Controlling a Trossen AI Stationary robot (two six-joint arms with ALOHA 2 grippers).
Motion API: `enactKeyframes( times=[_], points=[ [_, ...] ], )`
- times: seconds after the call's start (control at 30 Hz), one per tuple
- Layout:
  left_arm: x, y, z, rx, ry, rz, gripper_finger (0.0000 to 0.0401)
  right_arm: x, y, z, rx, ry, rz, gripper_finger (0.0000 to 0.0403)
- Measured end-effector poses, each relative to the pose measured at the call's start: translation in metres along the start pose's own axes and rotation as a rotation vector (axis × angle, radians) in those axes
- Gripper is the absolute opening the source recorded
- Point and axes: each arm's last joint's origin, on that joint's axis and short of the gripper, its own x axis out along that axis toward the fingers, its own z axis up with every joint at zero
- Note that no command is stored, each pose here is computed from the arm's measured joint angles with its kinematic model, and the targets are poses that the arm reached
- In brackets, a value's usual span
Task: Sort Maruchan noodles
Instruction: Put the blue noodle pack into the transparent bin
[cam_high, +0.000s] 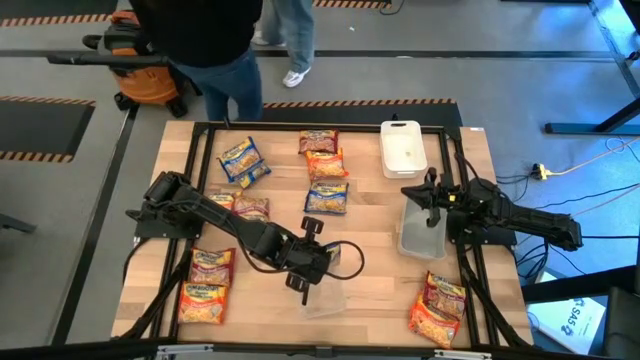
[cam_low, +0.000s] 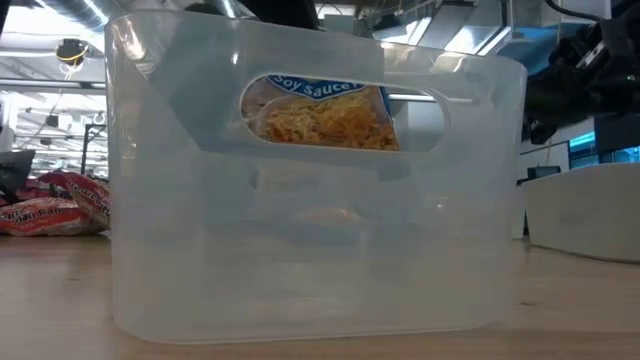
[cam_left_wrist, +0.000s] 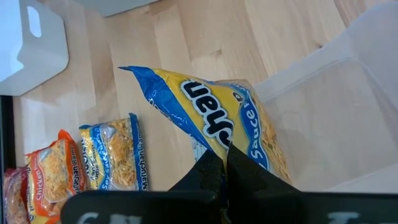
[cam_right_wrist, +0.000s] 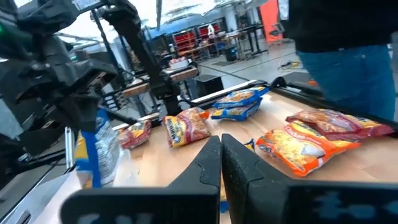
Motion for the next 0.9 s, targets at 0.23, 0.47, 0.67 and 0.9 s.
enactKeyframes(
  times=[0.23,0.47,0.67,0.9],
  points=[
    [0.000,0.000,0.000,-0.025,-0.001,0.015,0.0000,0.000,0.006,0.010,0.086,-0.070,0.144,0.0001],
    [0.000,0.001,0.000,-0.027,0.000,0.037,0.0000,0.010,0.006,0.011,0.114,-0.062,0.156,0.0001],
    [0.000,0.000,0.000,-0.032,0.002,0.035,0.0000,0.026,0.007,0.016,0.102,0.011,0.162,0.0001],
    [-0.001,-0.001,-0.001,-0.048,0.012,0.034,0.0000,0.051,0.026,0.019,0.012,0.099,0.210,0.0001]
  ],
)
